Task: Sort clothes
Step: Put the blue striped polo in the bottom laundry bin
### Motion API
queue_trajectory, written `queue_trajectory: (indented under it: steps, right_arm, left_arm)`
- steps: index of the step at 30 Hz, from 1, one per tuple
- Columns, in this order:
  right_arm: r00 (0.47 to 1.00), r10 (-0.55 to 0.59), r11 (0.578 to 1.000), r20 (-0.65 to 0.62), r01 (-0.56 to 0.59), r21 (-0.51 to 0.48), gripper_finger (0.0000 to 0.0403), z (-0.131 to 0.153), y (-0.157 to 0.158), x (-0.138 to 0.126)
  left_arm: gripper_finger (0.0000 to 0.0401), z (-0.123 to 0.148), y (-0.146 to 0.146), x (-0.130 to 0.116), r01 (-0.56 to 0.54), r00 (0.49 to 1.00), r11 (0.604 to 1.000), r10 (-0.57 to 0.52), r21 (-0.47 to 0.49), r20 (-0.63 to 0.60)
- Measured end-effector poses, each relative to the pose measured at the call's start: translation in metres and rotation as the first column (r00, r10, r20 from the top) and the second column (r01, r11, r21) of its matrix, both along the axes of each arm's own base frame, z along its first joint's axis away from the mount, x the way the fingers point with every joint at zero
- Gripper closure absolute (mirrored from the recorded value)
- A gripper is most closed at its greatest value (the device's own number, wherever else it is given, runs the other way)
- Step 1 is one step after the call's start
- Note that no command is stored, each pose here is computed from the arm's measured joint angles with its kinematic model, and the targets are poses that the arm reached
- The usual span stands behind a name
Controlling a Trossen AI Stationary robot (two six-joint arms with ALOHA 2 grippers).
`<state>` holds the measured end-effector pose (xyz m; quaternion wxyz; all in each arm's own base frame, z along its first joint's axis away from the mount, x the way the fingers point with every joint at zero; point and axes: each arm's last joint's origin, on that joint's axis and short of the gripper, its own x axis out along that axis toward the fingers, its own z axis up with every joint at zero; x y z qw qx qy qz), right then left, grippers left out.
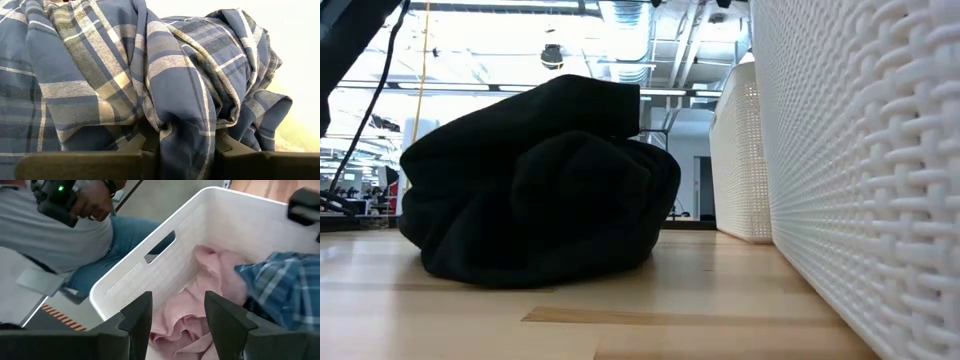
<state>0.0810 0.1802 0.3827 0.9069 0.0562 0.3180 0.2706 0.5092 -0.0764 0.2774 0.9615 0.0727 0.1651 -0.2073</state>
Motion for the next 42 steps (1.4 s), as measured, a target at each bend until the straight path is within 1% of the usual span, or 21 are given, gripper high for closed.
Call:
queue_trajectory:
  steps: [13,17,20,23,27,29,35,37,40,42]
  right_arm:
    - [0.999,-0.029,1.000,0.018,0.030,-0.007,0.0207,0.000,-0.001,0.001]
    - [0.999,-0.030,0.999,0.024,0.030,-0.013,0.0207,0.000,-0.001,0.001]
    - [0.999,-0.034,0.999,0.033,0.034,-0.020,0.0207,0.000,-0.001,0.001]
    - [0.998,-0.044,0.999,0.043,0.045,-0.026,0.0207,0.000,-0.002,0.002]
    - [0.998,-0.048,0.998,0.047,0.049,-0.027,0.0207,0.000,-0.002,0.002]
    - [0.997,-0.059,0.998,0.058,0.061,-0.032,0.0207,0.001,-0.002,0.002]
    - [0.993,-0.087,0.995,0.084,0.091,-0.048,0.0207,0.001,-0.003,0.003]
    - [0.990,-0.104,0.993,0.091,0.109,-0.052,0.0207,0.000,-0.004,0.005]
    - [0.987,-0.129,0.989,0.093,0.135,-0.059,0.0207,0.000,-0.004,0.009]
    - [0.985,-0.145,0.986,0.092,0.151,-0.067,0.0207,-0.002,-0.004,0.012]
  left_arm:
    - [0.0340,-0.008,0.001,-0.004,-0.033,0.992,0.999,0.030,-0.020,-0.123]
    - [0.0340,-0.001,-0.001,-0.006,-0.052,0.984,0.999,0.053,0.010,-0.172]
    - [0.0340,0.006,-0.004,-0.006,-0.087,0.985,0.995,0.093,0.049,-0.144]
    - [0.0340,0.014,-0.004,-0.007,-0.085,0.983,0.995,0.093,0.057,-0.156]
    - [0.0339,0.005,-0.002,-0.005,-0.090,0.976,0.994,0.101,0.063,-0.193]
    - [0.0320,-0.002,-0.001,-0.004,-0.091,0.969,0.993,0.104,0.071,-0.226]
    - [0.0212,-0.019,-0.002,0.004,-0.092,0.968,0.994,0.105,0.065,-0.230]
    - [0.0182,-0.020,-0.003,0.005,-0.096,0.967,0.994,0.106,0.055,-0.233]
    - [0.0146,-0.020,-0.003,0.005,-0.097,0.967,0.994,0.106,0.050,-0.233]
    - [0.0131,-0.018,-0.003,0.005,-0.081,0.968,0.996,0.089,0.047,-0.235]
